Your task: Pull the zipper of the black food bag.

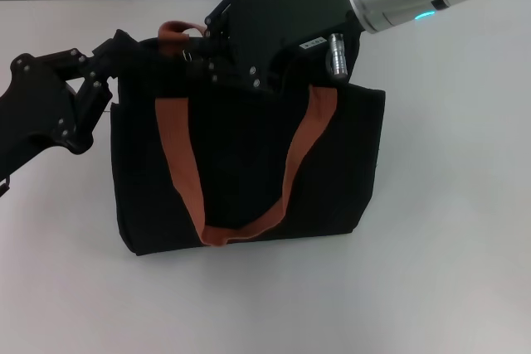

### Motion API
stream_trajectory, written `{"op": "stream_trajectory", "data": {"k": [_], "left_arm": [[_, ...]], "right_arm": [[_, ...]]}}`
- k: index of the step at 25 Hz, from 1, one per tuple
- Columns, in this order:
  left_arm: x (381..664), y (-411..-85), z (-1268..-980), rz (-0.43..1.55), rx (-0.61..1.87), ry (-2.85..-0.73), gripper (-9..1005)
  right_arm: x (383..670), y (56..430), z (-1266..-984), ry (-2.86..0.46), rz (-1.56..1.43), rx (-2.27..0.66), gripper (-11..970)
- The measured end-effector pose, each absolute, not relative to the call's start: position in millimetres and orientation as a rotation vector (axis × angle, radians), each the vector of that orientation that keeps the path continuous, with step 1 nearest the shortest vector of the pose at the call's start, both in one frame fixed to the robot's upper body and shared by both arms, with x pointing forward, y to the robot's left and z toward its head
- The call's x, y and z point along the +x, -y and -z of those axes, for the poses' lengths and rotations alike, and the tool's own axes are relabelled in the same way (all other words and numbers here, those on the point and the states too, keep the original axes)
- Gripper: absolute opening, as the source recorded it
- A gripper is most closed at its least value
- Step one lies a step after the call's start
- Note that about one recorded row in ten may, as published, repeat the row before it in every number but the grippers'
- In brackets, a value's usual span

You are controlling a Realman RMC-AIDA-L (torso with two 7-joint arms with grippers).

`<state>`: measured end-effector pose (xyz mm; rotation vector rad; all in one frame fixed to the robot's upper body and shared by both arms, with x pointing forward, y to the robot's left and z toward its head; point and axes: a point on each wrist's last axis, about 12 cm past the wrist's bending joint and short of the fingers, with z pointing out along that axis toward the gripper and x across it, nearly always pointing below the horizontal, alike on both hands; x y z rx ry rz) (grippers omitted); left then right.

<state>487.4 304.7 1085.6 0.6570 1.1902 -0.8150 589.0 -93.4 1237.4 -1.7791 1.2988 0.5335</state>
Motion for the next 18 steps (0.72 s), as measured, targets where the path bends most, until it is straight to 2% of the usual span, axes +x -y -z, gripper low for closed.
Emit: {"op": "stream_trajectory", "data": {"k": [16,18], "left_arm": [[486.7,-303.8,-1085.6,0.822,0.657,-1.185,36],[486.0,-304.2,-1085.5,0.822,0.656,-1.185,36]], "right_arm": [[590.9,89.3,-1237.9,-1.374,-0.64,-1.724,32],[591.6,90.7,-1241.1,-1.382,-0.646,-1.706,119]]}}
